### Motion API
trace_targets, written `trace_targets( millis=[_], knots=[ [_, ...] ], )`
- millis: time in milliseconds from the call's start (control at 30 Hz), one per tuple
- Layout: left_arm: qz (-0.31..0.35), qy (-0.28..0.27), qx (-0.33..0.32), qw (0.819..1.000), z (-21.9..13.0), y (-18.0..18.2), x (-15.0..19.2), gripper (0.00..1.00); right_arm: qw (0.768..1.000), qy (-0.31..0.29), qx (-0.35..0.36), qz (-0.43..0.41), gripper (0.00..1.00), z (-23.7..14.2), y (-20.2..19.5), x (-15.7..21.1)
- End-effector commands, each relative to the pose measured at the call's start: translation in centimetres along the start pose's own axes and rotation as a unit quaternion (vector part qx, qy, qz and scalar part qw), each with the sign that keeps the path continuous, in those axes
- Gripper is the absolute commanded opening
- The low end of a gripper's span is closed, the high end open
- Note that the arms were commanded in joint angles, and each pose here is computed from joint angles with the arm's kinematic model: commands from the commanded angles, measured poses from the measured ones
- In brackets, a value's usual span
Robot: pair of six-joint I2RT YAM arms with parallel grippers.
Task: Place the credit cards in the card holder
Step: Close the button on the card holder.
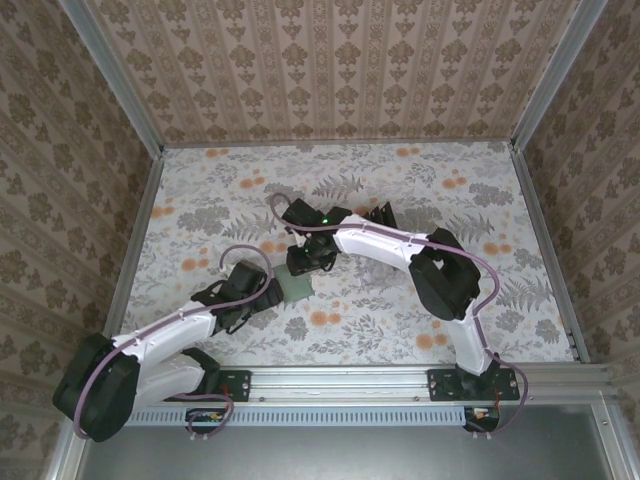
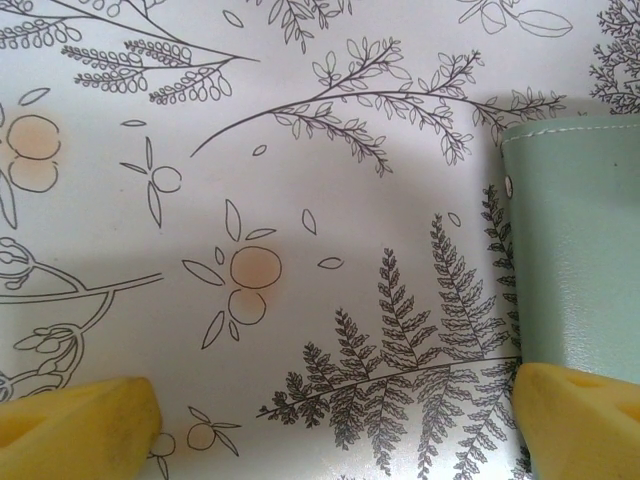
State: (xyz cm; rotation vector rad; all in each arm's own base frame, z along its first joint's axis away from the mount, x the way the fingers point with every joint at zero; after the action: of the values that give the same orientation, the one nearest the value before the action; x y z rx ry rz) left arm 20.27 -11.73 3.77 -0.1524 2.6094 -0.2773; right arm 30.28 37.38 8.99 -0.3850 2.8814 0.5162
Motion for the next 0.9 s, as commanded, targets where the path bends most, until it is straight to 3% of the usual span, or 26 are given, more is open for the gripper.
trace_targets(
  millis=[0, 200, 567, 867],
  knots=[
    [0.005, 0.025, -0.004, 1.0, 1.1, 1.2, 1.8, 0.96, 0.999, 0.016, 0.033, -0.021, 0.38, 0.8, -0.4, 0.4],
    [0.002, 0.024, -0.003, 1.0, 1.0, 1.3, 1.8, 0.97, 0.998, 0.029, 0.048, -0.032, 0.37, 2.0, -0.3, 0.7],
    [0.0, 0.025, -0.004, 1.0, 1.2, 1.5, 1.9, 0.97, 0.997, 0.023, 0.058, -0.037, 0.25, 2.4, -0.4, 0.2],
    [0.0, 0.028, -0.004, 1.0, 1.4, 1.5, 2.1, 0.97, 0.998, 0.016, 0.053, -0.038, 0.26, 2.1, 0.0, -0.3]
  ],
)
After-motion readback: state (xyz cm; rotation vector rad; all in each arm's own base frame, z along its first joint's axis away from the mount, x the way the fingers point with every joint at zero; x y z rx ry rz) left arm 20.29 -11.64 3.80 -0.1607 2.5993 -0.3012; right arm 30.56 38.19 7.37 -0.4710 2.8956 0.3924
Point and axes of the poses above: each hand's point on the last joint's axis, 136 mm out from that joint toward the fingers, its own z axis out along the fingers, its own y axis along the line the jaws close on, x = y × z, the point moved 2 cm from there along -z, back along the fingers, and after that the axes turned 8 degrees about z, right-handed, at the moved point
